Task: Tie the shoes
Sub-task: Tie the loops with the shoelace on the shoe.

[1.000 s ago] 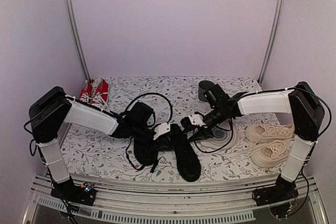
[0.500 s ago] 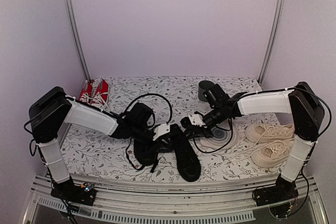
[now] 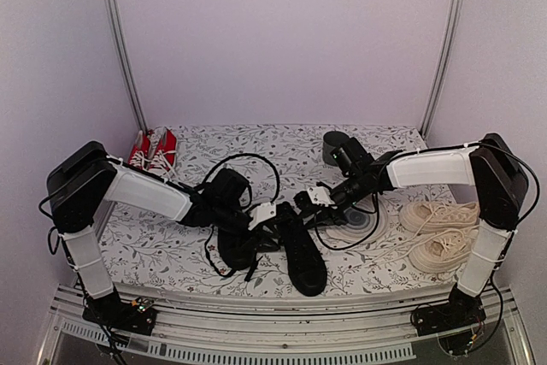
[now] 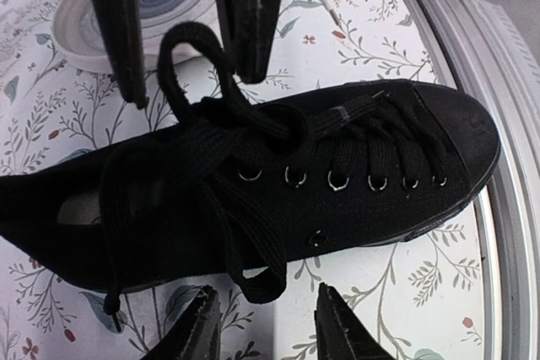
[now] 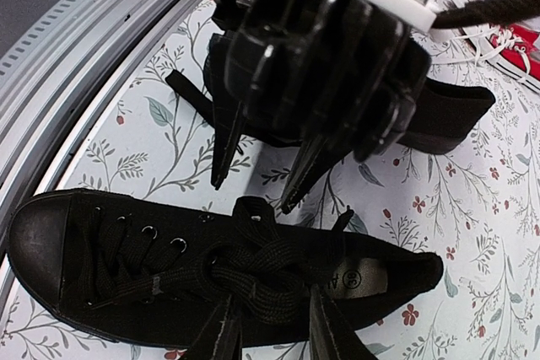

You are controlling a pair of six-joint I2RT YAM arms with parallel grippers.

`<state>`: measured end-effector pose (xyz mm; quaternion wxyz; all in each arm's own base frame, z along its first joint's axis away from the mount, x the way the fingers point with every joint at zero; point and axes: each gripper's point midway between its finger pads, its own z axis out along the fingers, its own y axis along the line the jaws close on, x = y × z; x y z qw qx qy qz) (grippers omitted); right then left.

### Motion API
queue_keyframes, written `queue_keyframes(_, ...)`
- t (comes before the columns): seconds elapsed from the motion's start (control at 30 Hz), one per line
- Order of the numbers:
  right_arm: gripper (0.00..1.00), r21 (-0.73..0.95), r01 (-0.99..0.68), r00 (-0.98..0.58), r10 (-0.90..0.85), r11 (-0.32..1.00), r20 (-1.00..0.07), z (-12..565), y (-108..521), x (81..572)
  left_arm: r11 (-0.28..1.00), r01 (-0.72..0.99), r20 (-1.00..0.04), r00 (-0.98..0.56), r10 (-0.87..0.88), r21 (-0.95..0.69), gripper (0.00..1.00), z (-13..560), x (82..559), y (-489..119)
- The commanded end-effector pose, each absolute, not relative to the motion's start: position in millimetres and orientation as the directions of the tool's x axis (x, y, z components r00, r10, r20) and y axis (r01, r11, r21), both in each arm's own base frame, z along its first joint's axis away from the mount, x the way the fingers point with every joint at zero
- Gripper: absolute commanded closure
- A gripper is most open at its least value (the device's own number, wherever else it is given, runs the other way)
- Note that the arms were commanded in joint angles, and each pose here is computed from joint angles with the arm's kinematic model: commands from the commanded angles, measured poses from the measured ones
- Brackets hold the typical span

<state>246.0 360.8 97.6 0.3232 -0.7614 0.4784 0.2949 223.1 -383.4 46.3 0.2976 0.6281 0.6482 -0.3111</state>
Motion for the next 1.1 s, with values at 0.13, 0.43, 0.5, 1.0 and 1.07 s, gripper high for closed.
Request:
queue_keyframes(0.13,0.67,-0.242,-0.902,0.404,-0.506,-0.357,-0.762,108.8,369.4,240.3,0.000,0.999,-0.791,-0.025,0.611,-0.033,0.57,49.2,218.4,-389.9)
queue_keyframes(0.43,0.74,-0.253,-0.900,0.411,-0.498,-0.355,-0.763,110.5,373.1,240.3,0.002,1.000,-0.795,-0.025,0.606,-0.029,0.58,45.9,218.5,-393.3)
queue_keyframes(0.5,0.76,-0.255,-0.902,0.410,-0.504,-0.348,-0.761,111.2,372.5,241.5,0.004,1.000,-0.794,-0.025,0.607,-0.028,0.57,43.6,219.0,-394.0)
queue_keyframes(1.0,0.89,-0.246,-0.922,0.377,-0.545,-0.301,-0.748,110.9,365.4,244.0,0.017,0.999,-0.799,-0.038,0.600,-0.035,0.68,40.1,222.3,-396.7)
queue_keyframes(1.07,0.95,-0.238,-0.927,0.366,-0.557,-0.291,-0.745,108.4,364.5,245.0,0.021,0.999,-0.802,-0.043,0.595,-0.037,0.76,41.4,222.4,-397.3)
